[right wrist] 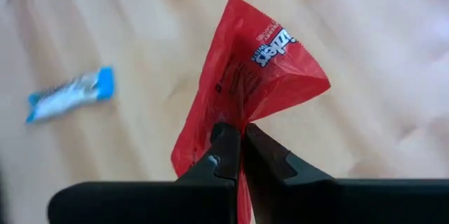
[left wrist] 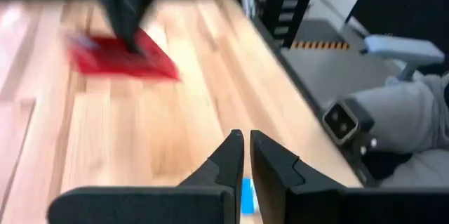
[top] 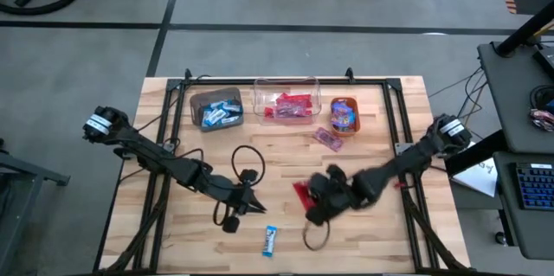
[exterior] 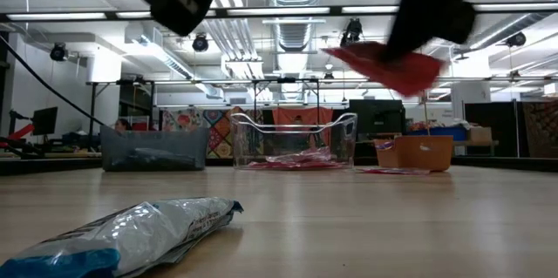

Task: Sort candy
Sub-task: Put the red chocolate into the transparent bin

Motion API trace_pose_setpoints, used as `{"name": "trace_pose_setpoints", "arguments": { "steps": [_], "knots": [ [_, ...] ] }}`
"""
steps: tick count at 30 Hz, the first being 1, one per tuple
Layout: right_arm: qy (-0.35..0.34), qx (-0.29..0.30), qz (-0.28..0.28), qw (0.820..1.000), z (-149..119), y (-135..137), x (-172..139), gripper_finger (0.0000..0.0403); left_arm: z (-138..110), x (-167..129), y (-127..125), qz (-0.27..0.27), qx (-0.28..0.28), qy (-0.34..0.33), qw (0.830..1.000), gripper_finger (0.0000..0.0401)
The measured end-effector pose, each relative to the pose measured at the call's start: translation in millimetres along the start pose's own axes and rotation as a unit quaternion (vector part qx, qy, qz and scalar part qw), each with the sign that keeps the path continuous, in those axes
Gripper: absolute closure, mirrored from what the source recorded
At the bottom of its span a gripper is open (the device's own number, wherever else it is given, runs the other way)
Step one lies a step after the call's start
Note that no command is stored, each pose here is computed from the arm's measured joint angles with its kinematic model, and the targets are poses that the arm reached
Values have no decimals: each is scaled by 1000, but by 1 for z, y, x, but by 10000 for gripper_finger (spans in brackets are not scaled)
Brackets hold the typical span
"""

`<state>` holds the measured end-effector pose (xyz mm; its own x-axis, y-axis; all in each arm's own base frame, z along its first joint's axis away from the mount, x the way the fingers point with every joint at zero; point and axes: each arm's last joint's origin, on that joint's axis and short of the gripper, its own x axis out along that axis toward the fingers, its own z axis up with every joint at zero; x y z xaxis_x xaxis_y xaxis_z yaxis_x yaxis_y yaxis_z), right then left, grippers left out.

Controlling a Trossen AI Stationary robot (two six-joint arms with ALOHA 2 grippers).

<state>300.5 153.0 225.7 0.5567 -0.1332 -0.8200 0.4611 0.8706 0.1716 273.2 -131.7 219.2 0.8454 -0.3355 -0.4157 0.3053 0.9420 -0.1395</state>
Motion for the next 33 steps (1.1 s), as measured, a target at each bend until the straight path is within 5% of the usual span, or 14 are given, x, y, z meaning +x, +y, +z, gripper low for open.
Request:
{"name": "trace_pose_setpoints", "arguments": {
  "steps": [8,16,25,33],
  "knots": [
    [-57,-86,-67,992,89,-57,11,394,-8,-1,1,9,-22,42,999,390],
    [-115,-112,-144,976,166,-138,13,394,-8,-1,1,9,-22,42,999,390],
    [-121,-112,-226,960,195,-223,19,394,-8,-1,2,9,-22,43,999,390],
    [-88,-93,-255,958,196,-258,48,394,-8,-1,2,9,-22,43,999,390]
  ]
}}
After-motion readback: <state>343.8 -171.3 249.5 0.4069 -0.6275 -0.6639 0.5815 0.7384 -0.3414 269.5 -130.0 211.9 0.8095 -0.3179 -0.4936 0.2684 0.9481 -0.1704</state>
